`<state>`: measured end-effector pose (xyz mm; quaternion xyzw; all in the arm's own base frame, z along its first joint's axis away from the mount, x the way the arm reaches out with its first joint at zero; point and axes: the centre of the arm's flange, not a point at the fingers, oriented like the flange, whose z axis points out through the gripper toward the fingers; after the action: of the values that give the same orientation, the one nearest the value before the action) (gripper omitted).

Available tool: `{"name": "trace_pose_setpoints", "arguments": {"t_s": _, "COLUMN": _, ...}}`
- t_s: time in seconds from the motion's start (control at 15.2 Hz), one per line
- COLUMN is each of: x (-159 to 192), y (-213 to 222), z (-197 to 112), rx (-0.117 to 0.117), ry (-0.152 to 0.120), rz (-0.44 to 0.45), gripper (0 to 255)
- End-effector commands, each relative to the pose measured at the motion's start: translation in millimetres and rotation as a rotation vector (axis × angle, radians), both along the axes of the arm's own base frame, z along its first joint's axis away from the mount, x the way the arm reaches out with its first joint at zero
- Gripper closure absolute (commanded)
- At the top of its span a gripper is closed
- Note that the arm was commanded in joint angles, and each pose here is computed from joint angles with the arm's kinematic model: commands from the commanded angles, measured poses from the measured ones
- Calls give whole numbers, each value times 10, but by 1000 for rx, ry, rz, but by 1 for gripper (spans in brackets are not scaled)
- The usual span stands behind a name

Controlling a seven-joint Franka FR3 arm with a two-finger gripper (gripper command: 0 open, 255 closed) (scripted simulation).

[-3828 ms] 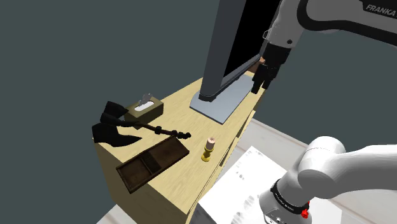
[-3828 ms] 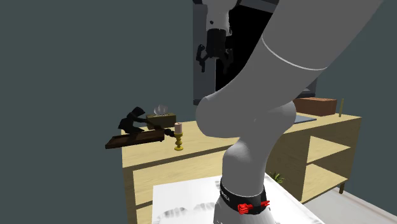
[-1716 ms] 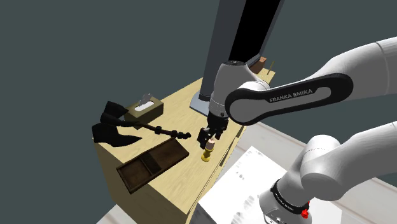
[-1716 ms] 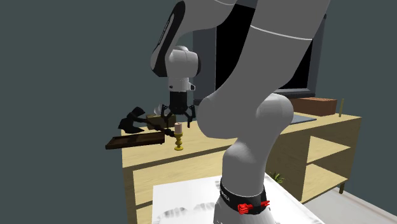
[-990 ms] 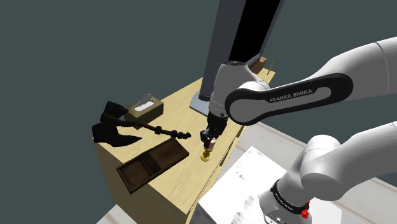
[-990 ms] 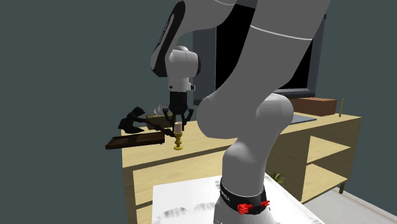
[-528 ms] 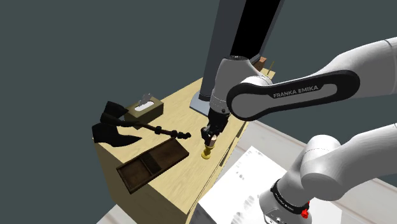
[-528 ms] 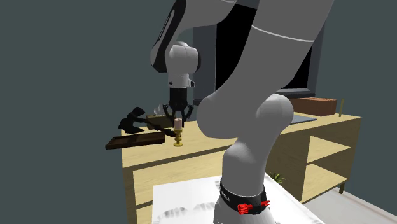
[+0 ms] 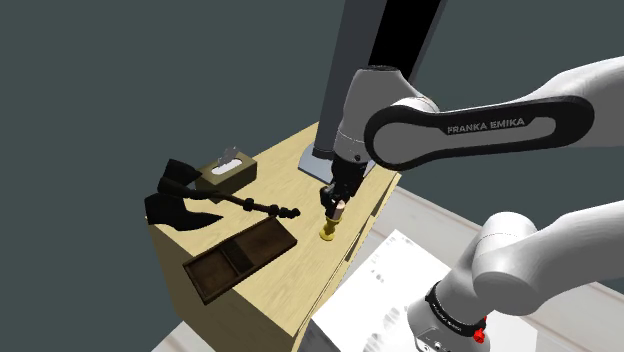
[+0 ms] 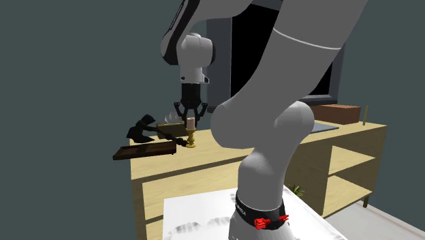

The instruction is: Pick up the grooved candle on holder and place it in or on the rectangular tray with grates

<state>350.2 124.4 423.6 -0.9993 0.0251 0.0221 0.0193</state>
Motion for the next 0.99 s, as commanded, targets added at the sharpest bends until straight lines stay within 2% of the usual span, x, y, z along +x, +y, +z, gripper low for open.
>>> {"name": "trace_pose_setpoints", "arguments": {"t_s": 0.0, "x": 0, "y": 15, "z": 116, "rx": 0, "ry": 0, "rz": 0, "gripper": 255}}
{"name": "trace_pose_setpoints", "arguments": {"t_s": 0.73, "x": 0, "y": 15, "z": 656, "rx": 0, "ry": 0, "rz": 0, "gripper": 255}}
{"name": "trace_pose_setpoints", "arguments": {"t_s": 0.92, "x": 202, "y": 348, "z": 730, "rx": 0, "ry": 0, "rz": 0, "gripper": 255}}
